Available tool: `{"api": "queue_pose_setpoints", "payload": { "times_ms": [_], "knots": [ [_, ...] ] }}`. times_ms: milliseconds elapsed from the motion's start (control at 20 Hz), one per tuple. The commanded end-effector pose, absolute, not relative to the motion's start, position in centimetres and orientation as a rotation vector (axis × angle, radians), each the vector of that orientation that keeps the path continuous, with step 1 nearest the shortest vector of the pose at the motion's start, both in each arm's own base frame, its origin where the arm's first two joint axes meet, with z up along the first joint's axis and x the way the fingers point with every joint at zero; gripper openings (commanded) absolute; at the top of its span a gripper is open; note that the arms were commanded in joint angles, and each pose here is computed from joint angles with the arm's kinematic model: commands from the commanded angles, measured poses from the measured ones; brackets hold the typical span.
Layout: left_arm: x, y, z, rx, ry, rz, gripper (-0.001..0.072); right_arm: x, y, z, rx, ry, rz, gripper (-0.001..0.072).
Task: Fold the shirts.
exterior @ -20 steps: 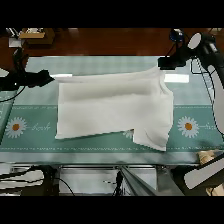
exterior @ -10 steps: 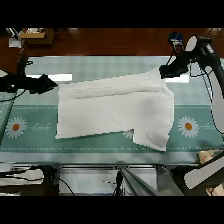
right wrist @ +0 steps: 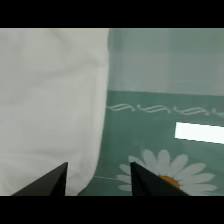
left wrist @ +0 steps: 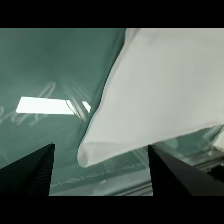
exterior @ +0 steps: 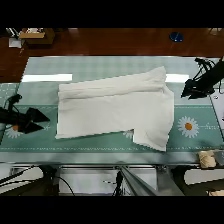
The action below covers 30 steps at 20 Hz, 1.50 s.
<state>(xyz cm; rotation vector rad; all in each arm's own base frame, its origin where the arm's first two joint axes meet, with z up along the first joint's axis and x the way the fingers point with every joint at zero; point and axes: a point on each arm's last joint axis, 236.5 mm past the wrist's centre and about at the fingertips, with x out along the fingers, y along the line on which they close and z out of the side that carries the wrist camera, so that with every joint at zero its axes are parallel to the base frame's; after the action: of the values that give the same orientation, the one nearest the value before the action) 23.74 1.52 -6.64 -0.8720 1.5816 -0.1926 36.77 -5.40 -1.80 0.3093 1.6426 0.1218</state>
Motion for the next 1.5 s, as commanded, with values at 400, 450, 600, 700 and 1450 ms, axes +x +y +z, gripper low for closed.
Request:
{"api": "queue_pose_setpoints", "payload": {
  "times_ms": [400, 450, 600, 700, 1450],
  "knots": [
    [21.4, -3.4, -10.8, -0.976, 1.563, -0.180, 0.0622, 35.3, -5.1, -2.1, 0.470, 1.517, 0.152, 0.0479],
    [22.2, -3.9, -11.0, -0.979, 1.538, -0.179, 0.0539, 35.2, -5.0, -2.0, 0.473, 1.519, 0.152, 0.0479],
    [22.2, -6.4, -11.3, -0.925, 1.574, -0.243, 0.0140, 35.2, -5.1, -1.6, 0.470, 1.508, 0.146, 0.0479],
    [22.0, -7.1, -11.3, -0.902, 1.590, -0.266, 0.0021, 34.3, -6.5, -1.3, 0.428, 1.523, 0.110, 0.0479],
    [21.5, -7.3, -10.9, -0.905, 1.600, -0.301, 0.0021, 23.0, 0.2, -9.4, 0.826, 1.487, 0.091, 0.0496]
  ]
}}
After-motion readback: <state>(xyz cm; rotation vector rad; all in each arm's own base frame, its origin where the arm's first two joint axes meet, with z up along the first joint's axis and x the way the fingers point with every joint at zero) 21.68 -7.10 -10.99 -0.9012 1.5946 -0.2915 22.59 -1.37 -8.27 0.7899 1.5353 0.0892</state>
